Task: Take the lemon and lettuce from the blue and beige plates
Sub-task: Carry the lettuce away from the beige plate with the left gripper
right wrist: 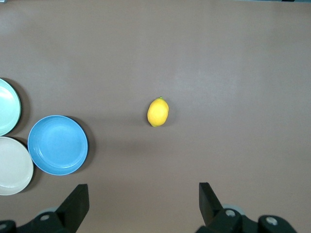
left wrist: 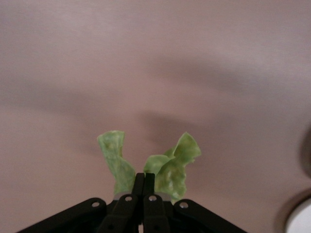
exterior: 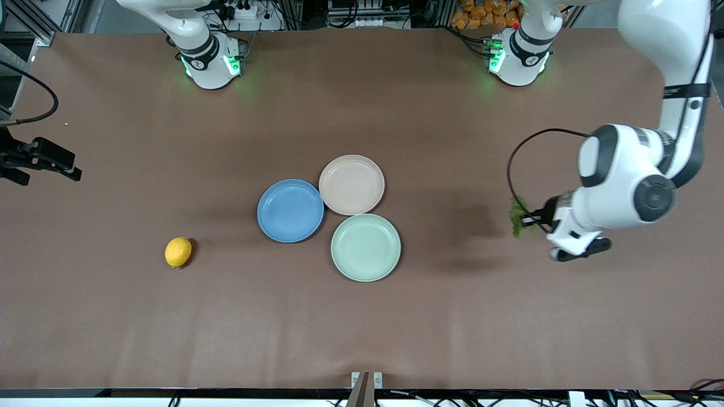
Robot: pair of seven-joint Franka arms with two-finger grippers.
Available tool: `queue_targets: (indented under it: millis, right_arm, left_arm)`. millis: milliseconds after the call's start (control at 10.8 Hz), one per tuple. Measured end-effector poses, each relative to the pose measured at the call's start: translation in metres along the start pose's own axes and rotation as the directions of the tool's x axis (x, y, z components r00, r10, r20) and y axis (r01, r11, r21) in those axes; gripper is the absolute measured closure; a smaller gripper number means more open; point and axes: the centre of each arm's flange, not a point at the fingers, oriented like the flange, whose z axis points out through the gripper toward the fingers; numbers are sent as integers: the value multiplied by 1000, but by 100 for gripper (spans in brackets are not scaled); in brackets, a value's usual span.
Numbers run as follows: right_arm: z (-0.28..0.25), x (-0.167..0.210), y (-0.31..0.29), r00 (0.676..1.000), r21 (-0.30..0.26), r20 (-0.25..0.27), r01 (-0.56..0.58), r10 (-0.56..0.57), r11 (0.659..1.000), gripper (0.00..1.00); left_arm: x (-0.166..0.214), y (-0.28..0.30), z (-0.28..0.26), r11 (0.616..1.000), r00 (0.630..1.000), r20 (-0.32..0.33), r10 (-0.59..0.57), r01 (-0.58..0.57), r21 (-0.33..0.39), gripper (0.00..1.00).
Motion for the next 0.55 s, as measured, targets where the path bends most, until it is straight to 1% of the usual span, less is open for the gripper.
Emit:
queue_targets:
  millis: [92, 277, 462, 554]
  right_arm:
    - [0, -1, 0, 1000, 1, 6, -1, 1, 1000, 0]
    - [1, -1, 1, 1000, 1, 8, -2, 2, 1000, 0]
    - [1, -1, -2, 1000, 1, 8, 2, -2, 1000, 0]
    - [1, -1, -4, 1000, 1, 8, 6, -6, 1000, 0]
  left_arm:
    - [4, -13, 7, 1000, 1000, 14, -12, 12, 0, 99]
    - [10, -19, 26, 1000, 999, 42, -21, 21, 5, 99]
    - [17, -19, 46, 1000, 999, 50, -17, 16, 16, 98]
    - [20, -20, 54, 1000, 999, 50, -16, 15, 21, 89]
